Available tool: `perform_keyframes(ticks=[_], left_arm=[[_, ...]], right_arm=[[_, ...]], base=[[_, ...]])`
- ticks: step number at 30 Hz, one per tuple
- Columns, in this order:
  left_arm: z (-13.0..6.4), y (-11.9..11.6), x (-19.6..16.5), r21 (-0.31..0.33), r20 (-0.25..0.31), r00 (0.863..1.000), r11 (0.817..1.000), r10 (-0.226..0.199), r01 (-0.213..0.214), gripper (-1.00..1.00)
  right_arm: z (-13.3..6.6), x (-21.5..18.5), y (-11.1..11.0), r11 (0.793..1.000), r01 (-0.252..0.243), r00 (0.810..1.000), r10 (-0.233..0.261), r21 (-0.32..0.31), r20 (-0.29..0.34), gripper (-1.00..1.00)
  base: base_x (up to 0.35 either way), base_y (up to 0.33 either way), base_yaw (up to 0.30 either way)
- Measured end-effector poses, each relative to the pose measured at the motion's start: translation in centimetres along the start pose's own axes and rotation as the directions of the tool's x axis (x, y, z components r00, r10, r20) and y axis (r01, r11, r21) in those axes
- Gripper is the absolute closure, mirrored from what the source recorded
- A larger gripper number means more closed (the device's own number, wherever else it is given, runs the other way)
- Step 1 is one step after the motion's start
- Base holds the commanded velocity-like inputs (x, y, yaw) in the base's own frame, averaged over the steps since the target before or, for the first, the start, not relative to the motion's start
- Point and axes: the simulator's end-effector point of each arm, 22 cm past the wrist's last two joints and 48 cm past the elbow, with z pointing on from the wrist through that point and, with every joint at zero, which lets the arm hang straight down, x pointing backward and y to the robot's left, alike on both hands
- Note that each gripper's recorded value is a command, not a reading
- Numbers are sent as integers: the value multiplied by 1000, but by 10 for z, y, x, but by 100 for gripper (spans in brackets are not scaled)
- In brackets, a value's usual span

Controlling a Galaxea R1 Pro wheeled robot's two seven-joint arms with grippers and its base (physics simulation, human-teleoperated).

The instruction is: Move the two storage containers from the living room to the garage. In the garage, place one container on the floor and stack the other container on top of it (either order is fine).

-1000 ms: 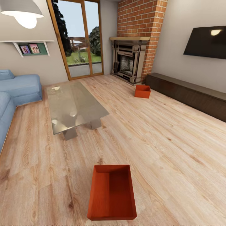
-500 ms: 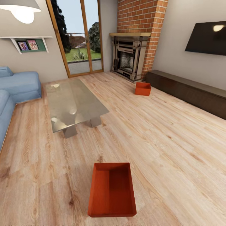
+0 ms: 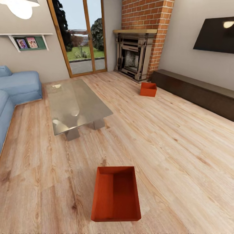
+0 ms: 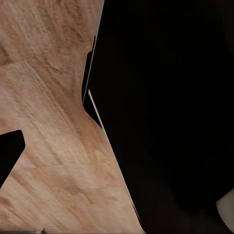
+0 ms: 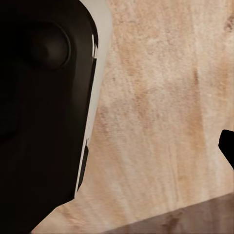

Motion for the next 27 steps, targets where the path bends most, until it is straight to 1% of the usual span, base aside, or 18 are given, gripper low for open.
perform_keyframes(ticks=[27], left_arm=[[-1, 5, 16, -12, -42, 999, 1000, 1, -2, -100]], right_arm=[[1, 17, 5, 1000, 6, 999, -6, -10, -42, -100]], base=[[0, 0, 0]])
